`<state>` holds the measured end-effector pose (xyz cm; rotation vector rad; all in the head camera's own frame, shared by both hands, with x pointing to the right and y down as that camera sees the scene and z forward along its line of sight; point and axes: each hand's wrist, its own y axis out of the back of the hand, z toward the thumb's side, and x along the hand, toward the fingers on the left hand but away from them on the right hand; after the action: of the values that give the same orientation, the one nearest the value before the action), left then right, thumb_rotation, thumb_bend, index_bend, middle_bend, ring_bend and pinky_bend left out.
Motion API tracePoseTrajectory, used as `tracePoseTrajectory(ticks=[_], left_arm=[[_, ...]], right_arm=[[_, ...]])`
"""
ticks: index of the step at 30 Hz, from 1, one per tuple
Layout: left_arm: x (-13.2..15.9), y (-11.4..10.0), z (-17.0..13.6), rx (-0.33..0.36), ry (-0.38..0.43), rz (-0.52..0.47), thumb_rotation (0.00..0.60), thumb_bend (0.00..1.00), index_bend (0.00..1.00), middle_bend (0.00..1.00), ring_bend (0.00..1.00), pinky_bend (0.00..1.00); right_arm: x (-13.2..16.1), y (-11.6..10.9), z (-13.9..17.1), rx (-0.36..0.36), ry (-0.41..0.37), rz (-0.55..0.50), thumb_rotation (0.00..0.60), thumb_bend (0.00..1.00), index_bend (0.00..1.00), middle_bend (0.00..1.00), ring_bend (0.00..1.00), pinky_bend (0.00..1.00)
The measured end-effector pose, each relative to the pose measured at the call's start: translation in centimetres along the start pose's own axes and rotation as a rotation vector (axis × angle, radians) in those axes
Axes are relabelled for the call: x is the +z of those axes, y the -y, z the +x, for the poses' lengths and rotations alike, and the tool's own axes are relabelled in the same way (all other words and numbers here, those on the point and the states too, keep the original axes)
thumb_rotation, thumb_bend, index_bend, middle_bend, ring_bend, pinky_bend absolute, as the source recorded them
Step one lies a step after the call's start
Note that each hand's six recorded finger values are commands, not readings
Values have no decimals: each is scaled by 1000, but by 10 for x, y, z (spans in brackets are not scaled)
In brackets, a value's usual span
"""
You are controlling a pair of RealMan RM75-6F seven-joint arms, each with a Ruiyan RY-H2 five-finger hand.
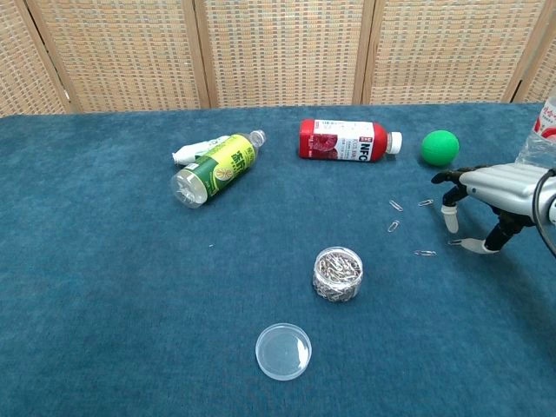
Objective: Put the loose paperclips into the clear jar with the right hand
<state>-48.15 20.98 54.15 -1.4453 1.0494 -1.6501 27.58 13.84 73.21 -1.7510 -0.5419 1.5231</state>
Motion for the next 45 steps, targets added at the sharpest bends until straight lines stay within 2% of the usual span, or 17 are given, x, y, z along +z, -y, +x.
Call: tracePoseTrajectory(ticks=[14,23,36,45], left_arm=[[-1,0,0,-3,-2,-3,600,0,0,0,0,0],[-2,-1,0,-2,-2,-5,600,0,0,0,0,0],[-1,0,0,-5,-1,-6,600,0,0,0,0,0],[-1,-1,0,-4,0,-7,600,0,0,0,0,0]], right_arm=[[7,6,-9,14,17,-14,600,351,488,40,0,0],[6,11,-11,26,36,15,600,370,492,40,0,0],[-3,19,-9,37,56,23,600,393,606,81,0,0],[-4,18,-9,14,50,29,600,393,637,97,0,0]])
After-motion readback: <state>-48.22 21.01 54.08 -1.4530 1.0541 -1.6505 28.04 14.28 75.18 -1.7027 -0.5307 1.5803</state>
